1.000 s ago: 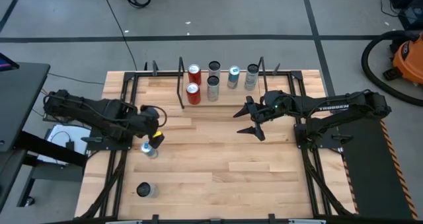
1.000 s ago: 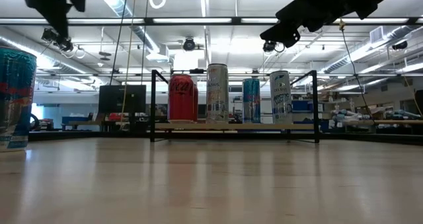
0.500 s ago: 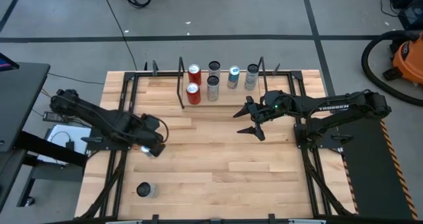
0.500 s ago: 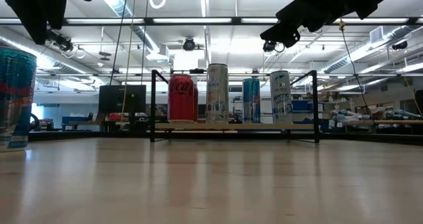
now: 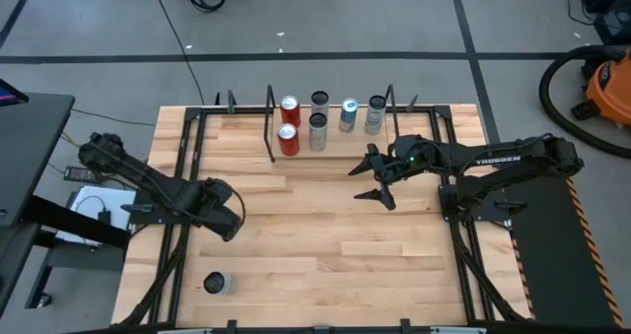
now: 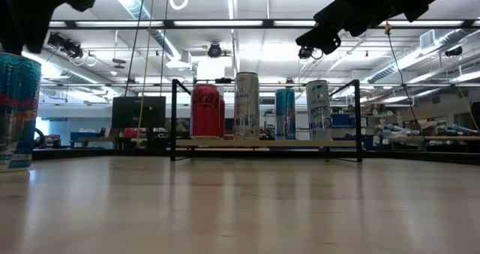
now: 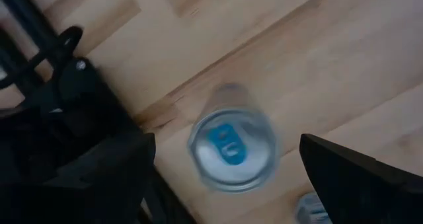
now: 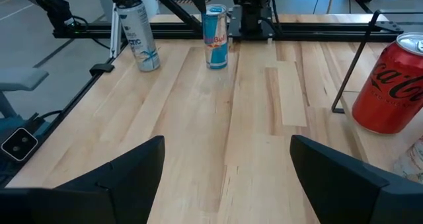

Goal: Place canned beverage on shelf
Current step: Put the blue soda can aligned with the other blue soda can on the shelf

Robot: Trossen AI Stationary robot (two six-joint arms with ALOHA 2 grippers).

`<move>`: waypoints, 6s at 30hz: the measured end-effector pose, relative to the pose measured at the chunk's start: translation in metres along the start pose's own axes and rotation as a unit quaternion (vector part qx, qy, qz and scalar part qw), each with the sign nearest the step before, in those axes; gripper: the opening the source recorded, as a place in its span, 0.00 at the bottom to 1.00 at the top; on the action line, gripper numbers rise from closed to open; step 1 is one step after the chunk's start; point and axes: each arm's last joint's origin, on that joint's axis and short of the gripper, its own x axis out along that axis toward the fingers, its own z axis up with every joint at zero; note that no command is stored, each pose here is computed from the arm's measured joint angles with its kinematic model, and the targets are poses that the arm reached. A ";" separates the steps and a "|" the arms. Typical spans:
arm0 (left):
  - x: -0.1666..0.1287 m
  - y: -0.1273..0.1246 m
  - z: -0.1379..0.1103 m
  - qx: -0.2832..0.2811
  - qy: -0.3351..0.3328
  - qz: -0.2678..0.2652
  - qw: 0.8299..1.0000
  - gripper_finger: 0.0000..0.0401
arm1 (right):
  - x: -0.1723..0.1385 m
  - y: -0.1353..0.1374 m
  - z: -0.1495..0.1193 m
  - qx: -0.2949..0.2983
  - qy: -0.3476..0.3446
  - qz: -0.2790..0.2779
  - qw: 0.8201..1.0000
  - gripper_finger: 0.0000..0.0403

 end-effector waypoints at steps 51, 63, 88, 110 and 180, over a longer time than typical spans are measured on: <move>0.032 -0.017 0.012 0.048 0.030 -0.100 0.993 0.59 | 0.000 0.000 0.002 -0.016 -0.011 0.000 1.000 0.83; 0.015 -0.015 0.069 0.120 -0.016 -0.166 0.979 0.60 | 0.000 0.000 0.002 -0.016 -0.011 0.000 1.000 0.83; -0.017 -0.072 0.186 0.398 -0.131 -0.154 0.895 0.60 | 0.000 -0.002 0.008 -0.012 -0.037 -0.030 0.999 0.83; 0.039 -0.114 0.228 0.443 -0.049 -0.135 0.885 0.60 | 0.000 -0.002 -0.002 0.042 0.009 -0.028 0.999 0.83; 0.075 -0.122 0.226 0.457 0.021 -0.117 0.881 0.68 | 0.000 -0.001 -0.004 0.038 0.023 -0.027 0.999 0.83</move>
